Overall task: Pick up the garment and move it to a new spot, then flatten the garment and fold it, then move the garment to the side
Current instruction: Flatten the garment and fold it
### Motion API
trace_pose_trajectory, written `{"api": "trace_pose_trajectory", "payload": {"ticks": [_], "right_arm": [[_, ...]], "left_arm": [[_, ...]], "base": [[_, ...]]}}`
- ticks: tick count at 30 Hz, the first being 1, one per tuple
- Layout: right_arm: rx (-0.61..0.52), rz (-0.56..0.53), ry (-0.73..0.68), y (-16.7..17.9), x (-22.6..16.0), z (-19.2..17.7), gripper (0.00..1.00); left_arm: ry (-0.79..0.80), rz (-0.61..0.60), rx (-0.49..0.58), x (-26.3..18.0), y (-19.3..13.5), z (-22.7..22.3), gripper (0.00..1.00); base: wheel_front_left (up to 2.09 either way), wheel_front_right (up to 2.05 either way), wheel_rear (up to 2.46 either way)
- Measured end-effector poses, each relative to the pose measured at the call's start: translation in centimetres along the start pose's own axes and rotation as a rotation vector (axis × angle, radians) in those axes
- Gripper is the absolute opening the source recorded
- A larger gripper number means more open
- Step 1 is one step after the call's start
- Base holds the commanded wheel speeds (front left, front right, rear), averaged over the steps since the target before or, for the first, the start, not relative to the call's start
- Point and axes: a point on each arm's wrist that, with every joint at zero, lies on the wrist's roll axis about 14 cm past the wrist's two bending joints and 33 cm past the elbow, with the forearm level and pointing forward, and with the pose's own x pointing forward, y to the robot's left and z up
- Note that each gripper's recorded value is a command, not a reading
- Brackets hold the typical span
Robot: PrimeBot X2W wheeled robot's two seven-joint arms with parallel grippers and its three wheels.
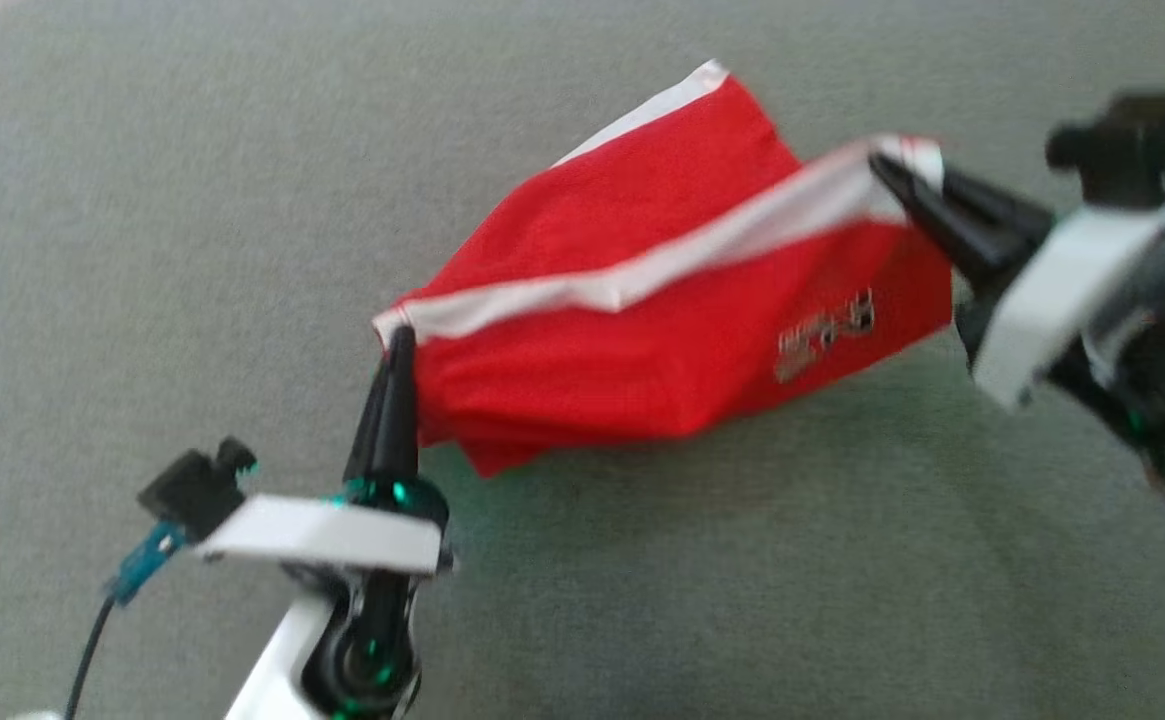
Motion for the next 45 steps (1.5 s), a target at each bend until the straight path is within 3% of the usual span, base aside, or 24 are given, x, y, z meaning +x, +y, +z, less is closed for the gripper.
{"api": "trace_pose_trajectory", "payload": {"ticks": [10,20,21,23,24,25,26,34,38,42,45], "right_arm": [[-0.012,0.010,0.003,-2.5,8.7,-0.3,0.00],[-0.019,0.001,0.009,-3.6,13.9,-0.9,0.00],[-0.020,0.002,0.015,-3.5,14.2,-1.2,0.00],[-0.015,0.007,0.036,-3.4,14.9,-1.8,0.00],[-0.013,0.009,0.050,-3.3,15.1,-2.2,0.07],[-0.007,0.009,0.063,-3.3,15.4,-2.6,0.82],[-0.009,0.009,0.077,-3.3,15.5,-3.1,1.00],[0.022,0.034,0.139,-2.2,15.2,-4.4,1.00],[0.041,0.028,0.181,-2.2,13.8,-4.3,1.00],[0.049,-0.002,0.170,-3.1,12.0,-3.1,1.00],[0.074,-0.024,0.160,-3.4,10.8,-2.9,1.00]], "left_arm": [[-0.089,0.150,0.009,2.4,4.9,0.8,0.00],[-0.115,0.235,0.047,3.5,8.1,1.8,0.00],[-0.112,0.237,0.050,3.6,8.2,1.8,0.05],[-0.103,0.231,0.045,3.8,8.2,1.5,0.38],[-0.102,0.224,0.042,4.0,8.0,1.6,0.57],[-0.103,0.222,0.038,4.2,8.0,1.6,0.94],[-0.099,0.219,0.038,4.3,7.9,1.6,1.00],[-0.071,0.219,0.055,4.3,7.8,0.9,1.00],[-0.053,0.224,0.115,3.4,7.7,0.5,1.00],[-0.050,0.249,0.216,1.4,8.4,0.9,1.00],[-0.069,0.249,0.393,0.5,8.4,3.0,1.00]], "base": [[0.00,0.00,0.00],[0.00,0.00,0.00],[0.00,0.00,0.00],[0.00,0.00,0.00],[0.00,0.00,0.00],[0.00,0.00,0.00],[0.00,0.00,0.00],[0.00,0.00,0.00],[0.00,0.00,0.00],[0.00,0.00,0.00],[0.00,0.00,0.00]]}}
